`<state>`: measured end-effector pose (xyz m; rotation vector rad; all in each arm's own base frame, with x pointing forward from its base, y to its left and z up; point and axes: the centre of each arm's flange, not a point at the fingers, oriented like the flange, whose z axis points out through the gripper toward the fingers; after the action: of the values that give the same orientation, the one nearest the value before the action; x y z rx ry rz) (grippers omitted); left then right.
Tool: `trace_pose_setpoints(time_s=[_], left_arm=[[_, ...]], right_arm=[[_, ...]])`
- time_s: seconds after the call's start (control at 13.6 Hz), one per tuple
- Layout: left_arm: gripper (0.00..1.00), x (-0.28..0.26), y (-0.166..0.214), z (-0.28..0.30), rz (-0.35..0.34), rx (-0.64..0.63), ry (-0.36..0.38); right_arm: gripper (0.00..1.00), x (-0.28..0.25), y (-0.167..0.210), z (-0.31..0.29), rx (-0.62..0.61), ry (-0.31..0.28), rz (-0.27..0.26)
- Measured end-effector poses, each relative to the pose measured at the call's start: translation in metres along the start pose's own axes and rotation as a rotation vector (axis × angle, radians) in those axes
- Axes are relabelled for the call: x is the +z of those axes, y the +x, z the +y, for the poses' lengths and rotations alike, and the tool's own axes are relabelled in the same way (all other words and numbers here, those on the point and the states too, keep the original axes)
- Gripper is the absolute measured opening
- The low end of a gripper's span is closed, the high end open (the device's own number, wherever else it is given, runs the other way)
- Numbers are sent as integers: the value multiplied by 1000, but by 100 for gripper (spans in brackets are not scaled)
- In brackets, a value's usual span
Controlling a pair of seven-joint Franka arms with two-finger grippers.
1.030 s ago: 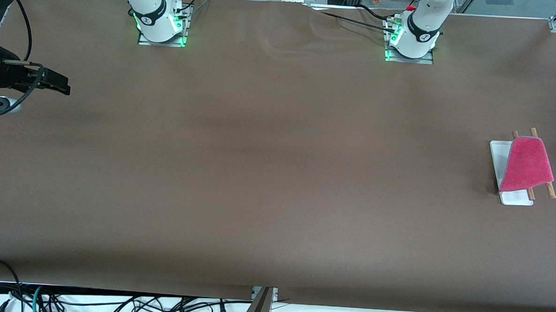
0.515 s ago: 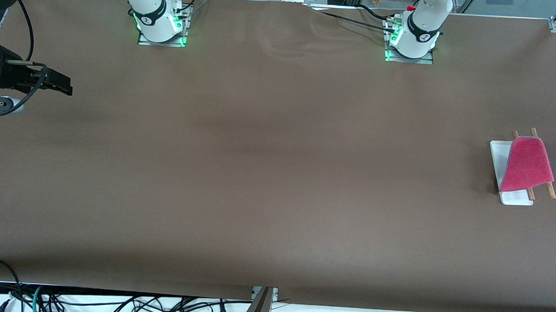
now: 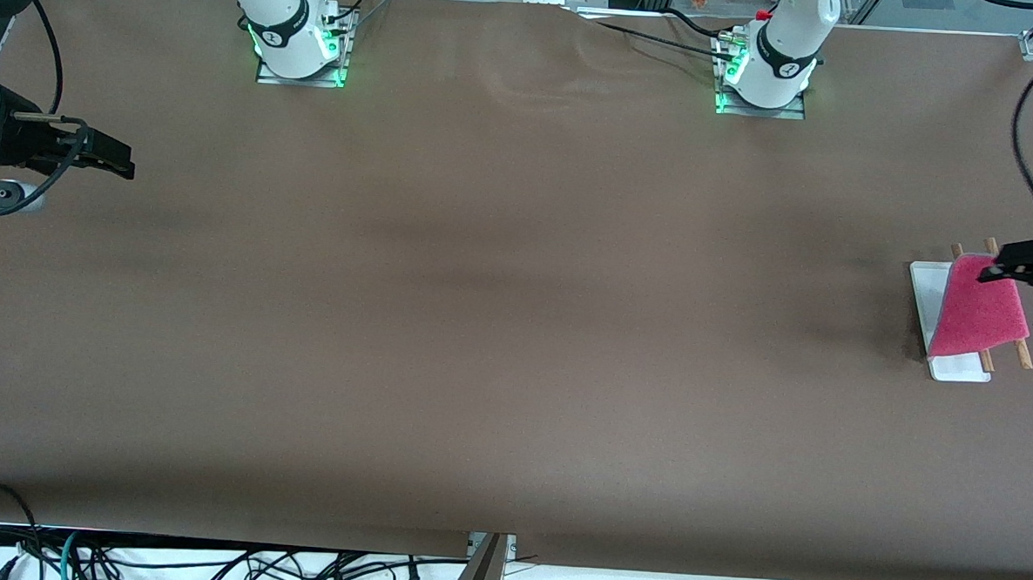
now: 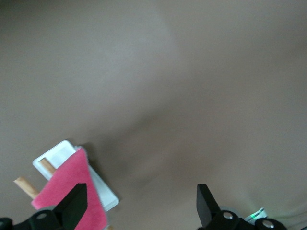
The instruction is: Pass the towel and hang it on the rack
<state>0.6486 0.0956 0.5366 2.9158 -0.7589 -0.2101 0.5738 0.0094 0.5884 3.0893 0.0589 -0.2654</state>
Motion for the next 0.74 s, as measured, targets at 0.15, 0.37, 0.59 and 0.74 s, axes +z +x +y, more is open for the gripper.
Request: trace_pose_setpoints(time_s=[0.15, 0.37, 0.59, 0.74], left_arm=[[100, -10, 14, 46, -16, -132, 37], [100, -22, 7, 105, 10, -343, 69], [100, -24, -19, 131, 99, -435, 101], [100, -25, -43, 141, 141, -463, 114]], right_arm=[[100, 0, 0, 0, 0, 0, 0], [100, 0, 0, 0, 0, 0, 1], [100, 0, 0, 0, 0, 0, 3], [100, -1, 1, 0, 0, 0, 7]])
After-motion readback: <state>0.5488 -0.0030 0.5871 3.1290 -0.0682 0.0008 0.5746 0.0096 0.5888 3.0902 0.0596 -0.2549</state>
